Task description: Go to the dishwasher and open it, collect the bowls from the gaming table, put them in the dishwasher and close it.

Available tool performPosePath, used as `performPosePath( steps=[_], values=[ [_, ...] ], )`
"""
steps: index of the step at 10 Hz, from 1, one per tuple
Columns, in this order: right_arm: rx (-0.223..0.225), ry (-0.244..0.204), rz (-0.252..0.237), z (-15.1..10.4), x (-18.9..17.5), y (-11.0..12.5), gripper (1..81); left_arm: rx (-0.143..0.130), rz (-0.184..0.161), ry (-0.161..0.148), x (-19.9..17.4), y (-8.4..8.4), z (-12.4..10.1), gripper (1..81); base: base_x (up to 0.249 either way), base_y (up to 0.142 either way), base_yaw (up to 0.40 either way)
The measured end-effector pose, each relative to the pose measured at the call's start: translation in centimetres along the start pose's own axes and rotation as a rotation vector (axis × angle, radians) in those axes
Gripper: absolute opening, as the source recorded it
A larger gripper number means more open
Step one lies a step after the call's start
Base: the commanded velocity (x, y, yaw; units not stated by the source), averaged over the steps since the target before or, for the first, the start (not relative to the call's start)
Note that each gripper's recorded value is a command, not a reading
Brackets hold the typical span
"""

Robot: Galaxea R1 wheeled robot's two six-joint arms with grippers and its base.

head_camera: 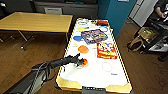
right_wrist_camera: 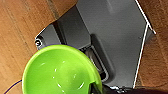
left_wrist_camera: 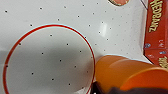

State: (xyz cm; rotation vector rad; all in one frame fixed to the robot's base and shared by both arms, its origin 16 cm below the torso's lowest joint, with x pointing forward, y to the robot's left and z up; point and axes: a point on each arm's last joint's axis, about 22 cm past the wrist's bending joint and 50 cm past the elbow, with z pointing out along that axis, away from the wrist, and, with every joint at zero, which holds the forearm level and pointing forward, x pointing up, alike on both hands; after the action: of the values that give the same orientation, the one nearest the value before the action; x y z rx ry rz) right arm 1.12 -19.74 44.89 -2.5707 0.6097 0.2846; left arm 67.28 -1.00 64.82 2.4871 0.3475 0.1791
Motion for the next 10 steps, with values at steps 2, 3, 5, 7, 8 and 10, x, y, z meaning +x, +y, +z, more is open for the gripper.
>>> performPosePath(
  steps=[2,3,5,7,8,10],
  values=[
    [0.0,0.001,0.0,0.0,0.1,0.0,1.0,0.011,0.043,0.005,-0.1,-0.1,0.1,1.0,0.0,0.0,0.0],
    [-0.006,0.003,0.0,0.0,0.2,0.3,1.0,0.008,0.076,-0.006,-0.8,0.4,0.2,1.0,0.0,0.0,0.0],
    [-0.01,0.004,0.001,-0.1,0.2,0.5,1.0,-0.03,0.124,-0.034,-2.3,2.1,-0.3,1.0,0.0,0.0,0.0],
    [-0.01,0.004,0.001,-0.1,0.2,0.5,1.0,-0.079,0.176,-0.04,-2.2,3.6,-2.5,1.0,0.0,0.0,0.0],
    [-0.01,0.003,0.001,-0.1,0.1,0.5,1.0,-0.103,0.2,-0.048,-2.4,4.3,-3.6,1.0,0.0,0.0,0.0],
    [-0.01,0.003,0.001,-0.2,-0.4,0.6,1.0,-0.178,0.289,-0.08,-4.7,6.8,-7.5,1.0,0.0,0.0,0.0]
  ],
)
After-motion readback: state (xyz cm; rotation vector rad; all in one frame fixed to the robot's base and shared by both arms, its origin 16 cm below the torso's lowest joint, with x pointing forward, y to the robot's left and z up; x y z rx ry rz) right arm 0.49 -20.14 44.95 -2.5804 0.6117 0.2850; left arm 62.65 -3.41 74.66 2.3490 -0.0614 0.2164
